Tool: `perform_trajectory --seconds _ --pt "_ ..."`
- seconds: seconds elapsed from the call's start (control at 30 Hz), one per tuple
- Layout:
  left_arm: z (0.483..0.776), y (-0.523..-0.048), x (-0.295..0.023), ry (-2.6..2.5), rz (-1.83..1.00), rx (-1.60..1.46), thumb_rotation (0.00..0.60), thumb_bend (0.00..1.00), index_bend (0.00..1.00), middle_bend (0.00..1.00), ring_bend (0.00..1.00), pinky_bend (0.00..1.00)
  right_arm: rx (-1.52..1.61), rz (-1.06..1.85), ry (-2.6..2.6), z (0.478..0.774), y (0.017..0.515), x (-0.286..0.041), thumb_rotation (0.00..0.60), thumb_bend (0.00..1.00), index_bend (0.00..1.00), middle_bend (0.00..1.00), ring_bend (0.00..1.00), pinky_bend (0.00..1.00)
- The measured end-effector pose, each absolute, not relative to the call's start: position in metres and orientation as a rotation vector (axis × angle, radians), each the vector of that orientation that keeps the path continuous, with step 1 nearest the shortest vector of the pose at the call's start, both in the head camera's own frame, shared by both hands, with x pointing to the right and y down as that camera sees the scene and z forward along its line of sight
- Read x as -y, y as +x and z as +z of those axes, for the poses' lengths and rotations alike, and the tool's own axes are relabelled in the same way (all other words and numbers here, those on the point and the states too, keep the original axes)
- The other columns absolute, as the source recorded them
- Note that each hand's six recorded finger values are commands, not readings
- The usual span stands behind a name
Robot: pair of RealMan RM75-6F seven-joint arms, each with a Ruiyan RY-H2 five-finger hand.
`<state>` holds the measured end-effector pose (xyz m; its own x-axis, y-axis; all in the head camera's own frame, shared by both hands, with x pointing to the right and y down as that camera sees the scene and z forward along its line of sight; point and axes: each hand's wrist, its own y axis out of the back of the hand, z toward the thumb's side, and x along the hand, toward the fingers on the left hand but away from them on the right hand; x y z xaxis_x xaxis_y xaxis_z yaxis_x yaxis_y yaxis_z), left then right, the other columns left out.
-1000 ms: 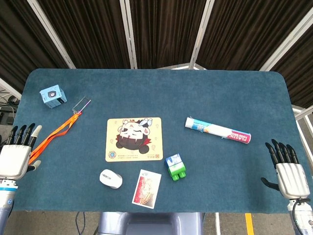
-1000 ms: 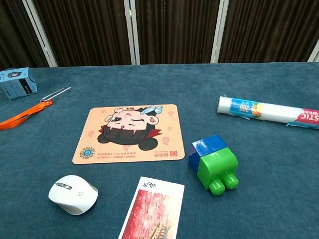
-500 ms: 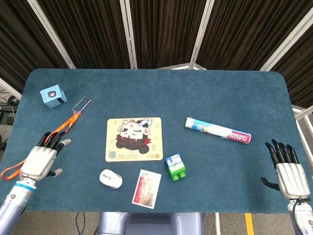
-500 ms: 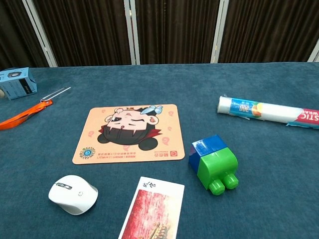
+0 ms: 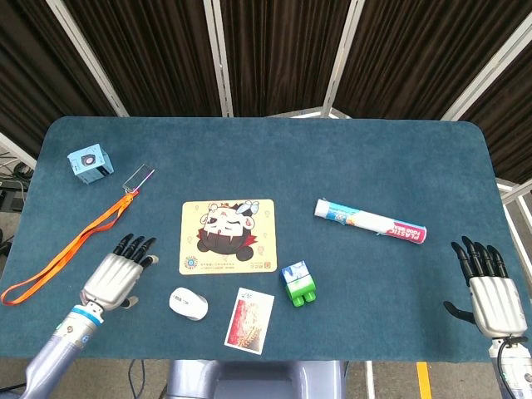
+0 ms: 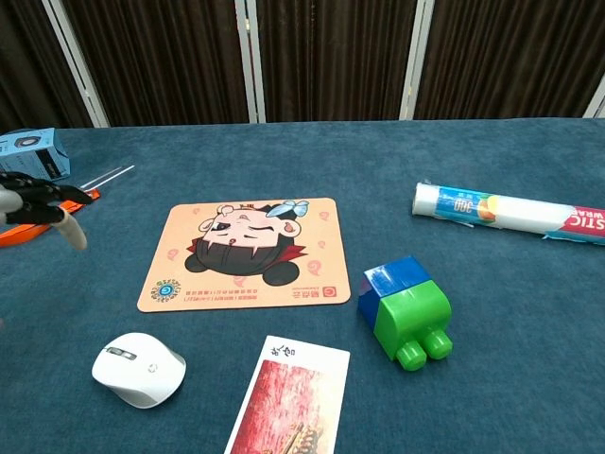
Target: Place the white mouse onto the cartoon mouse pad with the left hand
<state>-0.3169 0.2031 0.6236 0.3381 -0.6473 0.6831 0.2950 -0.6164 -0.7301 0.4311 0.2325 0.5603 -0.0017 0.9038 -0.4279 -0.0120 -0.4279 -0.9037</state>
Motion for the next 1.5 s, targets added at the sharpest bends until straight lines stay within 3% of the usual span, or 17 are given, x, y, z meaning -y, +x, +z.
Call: perform_trajectory --seconds 0.5,1.27,1.37,1.5 --pt "0.655 -0.271 -0.231 -1.788 -1.388 -0.158 0.6 0.0 0.27 0.0 0.0 0.0 0.957 1.531 -1.521 0.56 0.431 -0.232 0.6 0.09 0.0 0.0 0.0 0.0" --pt "0.682 -0.233 -0.241 -1.816 -1.387 -0.104 0.6 0.04 0.32 0.0 0.0 0.0 0.959 1.528 -1.528 0.56 0.431 -0.232 0.6 0.09 0.0 0.0 0.0 0.0" --pt "0.684 -0.228 -0.243 -1.827 -1.382 -0.1 0.6 0.09 0.35 0.0 0.0 0.0 0.959 1.528 -1.529 0.56 0.431 -0.232 0.6 0.09 0.0 0.0 0.0 0.0" --pt "0.687 -0.221 -0.245 -1.851 -1.37 -0.11 0.6 0.25 0.42 0.0 0.0 0.0 0.959 1.527 -1.53 0.56 0.431 -0.232 0.6 0.09 0.0 0.0 0.0 0.0"
